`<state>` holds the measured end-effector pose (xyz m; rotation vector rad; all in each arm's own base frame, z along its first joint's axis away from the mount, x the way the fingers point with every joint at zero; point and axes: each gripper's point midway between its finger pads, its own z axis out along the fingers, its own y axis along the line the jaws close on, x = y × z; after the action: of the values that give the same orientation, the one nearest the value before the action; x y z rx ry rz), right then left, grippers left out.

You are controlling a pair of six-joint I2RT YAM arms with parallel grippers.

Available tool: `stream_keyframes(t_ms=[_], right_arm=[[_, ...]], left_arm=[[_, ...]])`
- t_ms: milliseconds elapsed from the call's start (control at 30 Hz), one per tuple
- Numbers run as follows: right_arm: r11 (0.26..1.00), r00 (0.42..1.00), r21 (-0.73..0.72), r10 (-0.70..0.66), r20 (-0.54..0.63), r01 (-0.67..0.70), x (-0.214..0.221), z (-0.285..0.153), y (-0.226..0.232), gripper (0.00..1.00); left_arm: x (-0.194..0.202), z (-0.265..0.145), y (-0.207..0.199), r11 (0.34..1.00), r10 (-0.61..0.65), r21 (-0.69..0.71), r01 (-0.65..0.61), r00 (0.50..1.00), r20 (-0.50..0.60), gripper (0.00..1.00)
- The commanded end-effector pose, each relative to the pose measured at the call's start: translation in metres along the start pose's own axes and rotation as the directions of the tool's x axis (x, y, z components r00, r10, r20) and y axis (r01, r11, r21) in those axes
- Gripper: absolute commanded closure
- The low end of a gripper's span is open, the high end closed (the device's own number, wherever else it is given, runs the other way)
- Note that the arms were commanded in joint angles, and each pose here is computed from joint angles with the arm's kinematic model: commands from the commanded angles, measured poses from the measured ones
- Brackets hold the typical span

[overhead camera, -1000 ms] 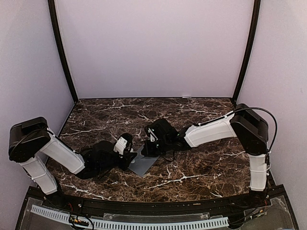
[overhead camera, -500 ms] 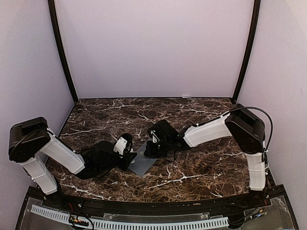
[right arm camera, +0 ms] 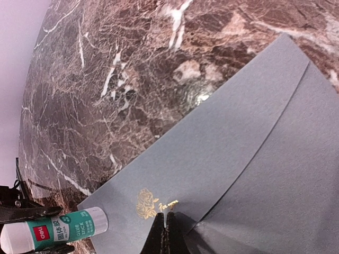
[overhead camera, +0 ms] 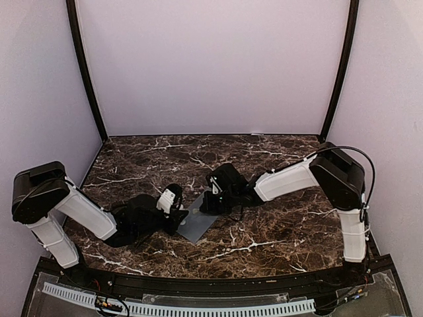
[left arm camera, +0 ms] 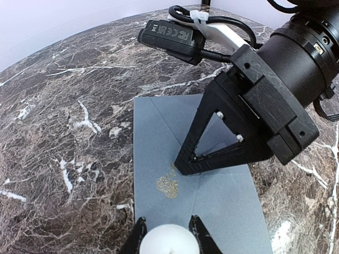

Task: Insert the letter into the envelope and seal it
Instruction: Seal the envelope flap on the envelope.

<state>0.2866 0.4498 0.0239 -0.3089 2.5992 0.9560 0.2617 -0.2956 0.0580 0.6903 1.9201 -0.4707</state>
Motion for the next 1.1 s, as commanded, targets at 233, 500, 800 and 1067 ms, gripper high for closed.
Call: stream_keyframes(t_ms=[233, 500, 800, 1067], right_arm=[[0.998, 0.999, 0.068, 0.014, -0.029, -0.012, 0.002, 0.01, -0.034, 1.0], [0.999, 0.996, -0.033, -0.022, -0.092, 0.019, 0.022, 0.011, -0.013, 1.0], [0.997, 0.991, -0.08, -0.025, -0.131, 0.015, 0.042, 0.018, 0.005, 1.0], [0.999, 0.994, -0.039, 0.007, -0.11, -0.011, 0.035, 0.023, -0.004, 1.0]], left_arm=[[0.006, -0.003, 0.001, 1.0, 0.018, -0.005, -0.019, 1.0, -0.014, 1.0], [0.007, -0.002, 0.0, 1.0, 0.022, -0.002, -0.022, 1.0, -0.019, 1.0], [0.006, -0.002, -0.001, 1.0, 0.024, -0.002, -0.024, 1.0, -0.017, 1.0], [0.007, -0.002, 0.0, 1.0, 0.025, -0.002, -0.025, 0.999, -0.02, 1.0]])
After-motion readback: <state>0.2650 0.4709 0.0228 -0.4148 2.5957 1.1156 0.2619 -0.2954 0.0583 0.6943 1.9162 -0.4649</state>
